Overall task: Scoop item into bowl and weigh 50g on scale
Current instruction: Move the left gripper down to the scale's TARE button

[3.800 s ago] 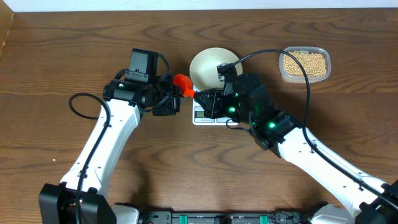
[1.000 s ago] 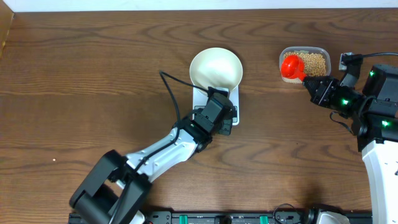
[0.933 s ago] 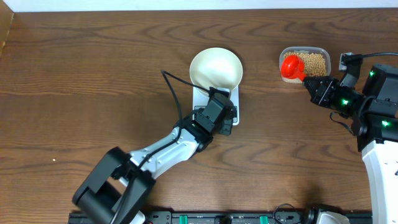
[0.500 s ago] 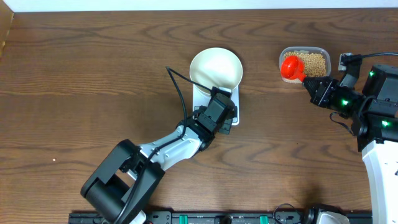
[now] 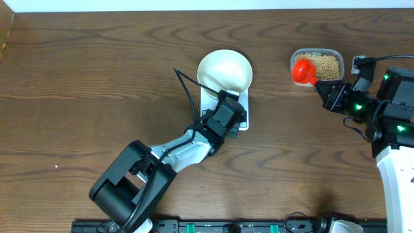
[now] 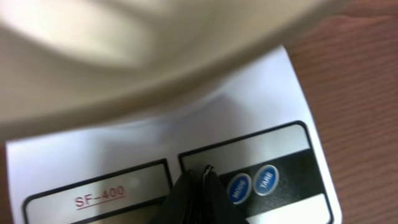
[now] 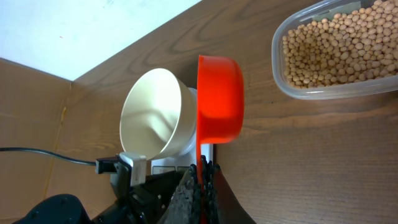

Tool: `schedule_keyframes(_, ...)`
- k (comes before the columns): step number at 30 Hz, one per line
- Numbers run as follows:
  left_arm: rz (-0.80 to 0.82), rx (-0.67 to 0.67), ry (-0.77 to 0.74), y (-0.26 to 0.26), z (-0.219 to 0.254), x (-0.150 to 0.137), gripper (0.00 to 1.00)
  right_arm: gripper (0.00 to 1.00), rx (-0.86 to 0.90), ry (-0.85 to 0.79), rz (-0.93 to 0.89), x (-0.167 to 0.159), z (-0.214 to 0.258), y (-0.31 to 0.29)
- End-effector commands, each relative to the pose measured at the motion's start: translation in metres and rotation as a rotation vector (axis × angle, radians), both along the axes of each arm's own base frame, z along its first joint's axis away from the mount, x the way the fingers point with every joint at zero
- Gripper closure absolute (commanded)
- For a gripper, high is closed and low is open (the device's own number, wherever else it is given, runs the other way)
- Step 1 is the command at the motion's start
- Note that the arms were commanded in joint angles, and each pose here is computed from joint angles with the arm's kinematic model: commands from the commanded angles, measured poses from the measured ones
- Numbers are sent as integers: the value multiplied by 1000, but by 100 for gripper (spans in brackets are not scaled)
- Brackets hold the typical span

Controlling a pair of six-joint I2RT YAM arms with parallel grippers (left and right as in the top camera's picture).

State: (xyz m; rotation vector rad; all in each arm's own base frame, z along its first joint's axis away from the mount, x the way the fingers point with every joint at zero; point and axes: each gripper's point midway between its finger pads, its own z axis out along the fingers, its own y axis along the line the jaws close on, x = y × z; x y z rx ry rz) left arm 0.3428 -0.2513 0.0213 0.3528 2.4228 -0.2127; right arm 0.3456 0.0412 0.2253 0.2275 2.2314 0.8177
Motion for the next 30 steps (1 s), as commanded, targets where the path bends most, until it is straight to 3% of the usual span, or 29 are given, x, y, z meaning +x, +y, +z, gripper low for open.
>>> schedule_keyframes(1,18,41,-4,9,-7,3,93,99,-19,-39,10,1,11,-1)
schedule_keyframes(30,-47,13,51,-1,-14,-8,93,99,-21,-39,7,1,11,-1)
